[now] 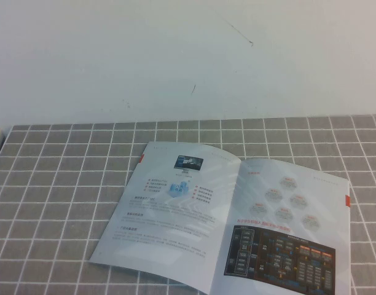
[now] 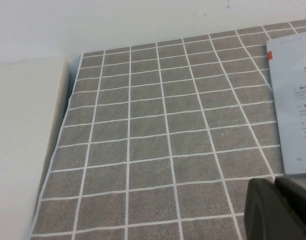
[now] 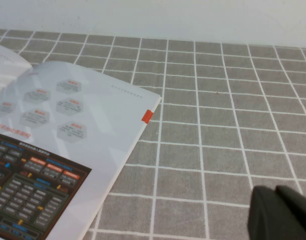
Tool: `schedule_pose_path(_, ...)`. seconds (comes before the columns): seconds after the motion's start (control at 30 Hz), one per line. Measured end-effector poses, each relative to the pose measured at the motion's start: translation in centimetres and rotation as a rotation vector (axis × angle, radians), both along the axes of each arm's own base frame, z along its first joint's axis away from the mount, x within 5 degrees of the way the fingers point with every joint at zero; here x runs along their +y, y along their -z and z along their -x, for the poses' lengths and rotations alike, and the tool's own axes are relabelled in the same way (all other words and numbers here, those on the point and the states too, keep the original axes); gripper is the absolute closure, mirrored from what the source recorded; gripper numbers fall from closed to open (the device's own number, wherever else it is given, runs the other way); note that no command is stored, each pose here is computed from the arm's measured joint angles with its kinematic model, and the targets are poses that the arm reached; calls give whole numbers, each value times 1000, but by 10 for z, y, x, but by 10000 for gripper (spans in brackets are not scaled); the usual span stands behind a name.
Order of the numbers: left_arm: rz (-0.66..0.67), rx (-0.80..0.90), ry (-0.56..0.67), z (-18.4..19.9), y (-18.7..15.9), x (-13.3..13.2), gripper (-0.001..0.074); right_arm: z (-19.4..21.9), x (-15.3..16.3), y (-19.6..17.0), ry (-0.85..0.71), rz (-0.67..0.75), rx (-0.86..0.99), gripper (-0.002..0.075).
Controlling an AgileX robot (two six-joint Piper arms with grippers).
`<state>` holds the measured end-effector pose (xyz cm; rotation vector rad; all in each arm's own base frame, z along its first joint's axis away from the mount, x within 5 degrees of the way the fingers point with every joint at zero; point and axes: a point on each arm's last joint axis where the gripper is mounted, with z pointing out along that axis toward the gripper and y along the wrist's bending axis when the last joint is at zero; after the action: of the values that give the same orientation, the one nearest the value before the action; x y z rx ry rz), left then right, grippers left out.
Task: Close book
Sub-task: 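Close the open booklet and leave it lying on the table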
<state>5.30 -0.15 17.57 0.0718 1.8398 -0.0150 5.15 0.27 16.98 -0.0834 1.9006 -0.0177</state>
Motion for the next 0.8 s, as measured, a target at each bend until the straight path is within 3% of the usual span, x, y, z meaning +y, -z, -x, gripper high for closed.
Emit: schedule_pose_path(0.8,0,0,0,0,0,0,738,0,0,0,0,0,0,728)
